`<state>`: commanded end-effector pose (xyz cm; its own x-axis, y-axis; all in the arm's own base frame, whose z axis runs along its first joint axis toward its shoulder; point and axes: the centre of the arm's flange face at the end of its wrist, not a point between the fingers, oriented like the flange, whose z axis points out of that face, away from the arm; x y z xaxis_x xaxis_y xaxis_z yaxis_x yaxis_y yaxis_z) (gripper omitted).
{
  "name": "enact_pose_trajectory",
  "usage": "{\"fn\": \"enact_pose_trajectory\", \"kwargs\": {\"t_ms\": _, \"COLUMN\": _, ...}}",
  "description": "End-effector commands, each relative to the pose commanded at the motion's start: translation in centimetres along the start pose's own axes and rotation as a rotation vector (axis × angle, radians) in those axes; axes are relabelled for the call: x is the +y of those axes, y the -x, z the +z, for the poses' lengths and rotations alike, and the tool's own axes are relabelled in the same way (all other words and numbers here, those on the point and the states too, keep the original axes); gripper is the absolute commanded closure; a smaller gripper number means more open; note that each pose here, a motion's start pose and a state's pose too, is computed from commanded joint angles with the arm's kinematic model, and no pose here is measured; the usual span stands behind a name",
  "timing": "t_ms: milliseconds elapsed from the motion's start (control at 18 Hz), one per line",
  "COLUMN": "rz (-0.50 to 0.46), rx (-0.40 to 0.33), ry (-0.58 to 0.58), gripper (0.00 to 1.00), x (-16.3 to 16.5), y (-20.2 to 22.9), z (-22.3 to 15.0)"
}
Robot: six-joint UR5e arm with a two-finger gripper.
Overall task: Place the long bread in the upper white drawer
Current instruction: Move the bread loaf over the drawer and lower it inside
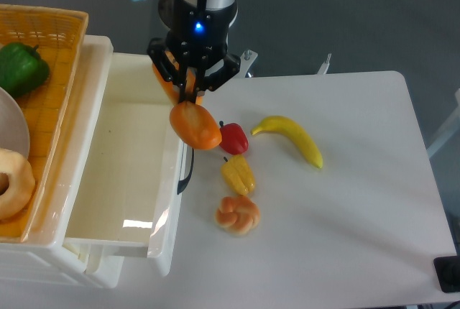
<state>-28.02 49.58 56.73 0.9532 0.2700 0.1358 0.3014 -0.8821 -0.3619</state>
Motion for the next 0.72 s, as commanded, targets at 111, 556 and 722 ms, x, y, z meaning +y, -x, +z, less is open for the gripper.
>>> {"fn": "enact_pose_trajectory", "kwargs": {"t_ms": 111, "rz": -0.002, "rx": -0.004, "ry": -0.015, "gripper": 0.89, "x": -0.5, "y": -0.6, "z": 0.4}}
{"fn": "enact_pose_trajectory", "kwargs": {"t_ms": 556, "rz": 0.028, "rx": 0.004, "ry": -0.014, "gripper": 0.87, "x": -1.1, "y": -1.7, "z": 2.0}}
{"fn": "enact_pose_trajectory", "kwargs": {"t_ms": 722, "rz": 0.034, "rx": 0.015, "ry": 0.009, "gripper": 0.86, "x": -0.6, "y": -1.8, "z": 3.5}}
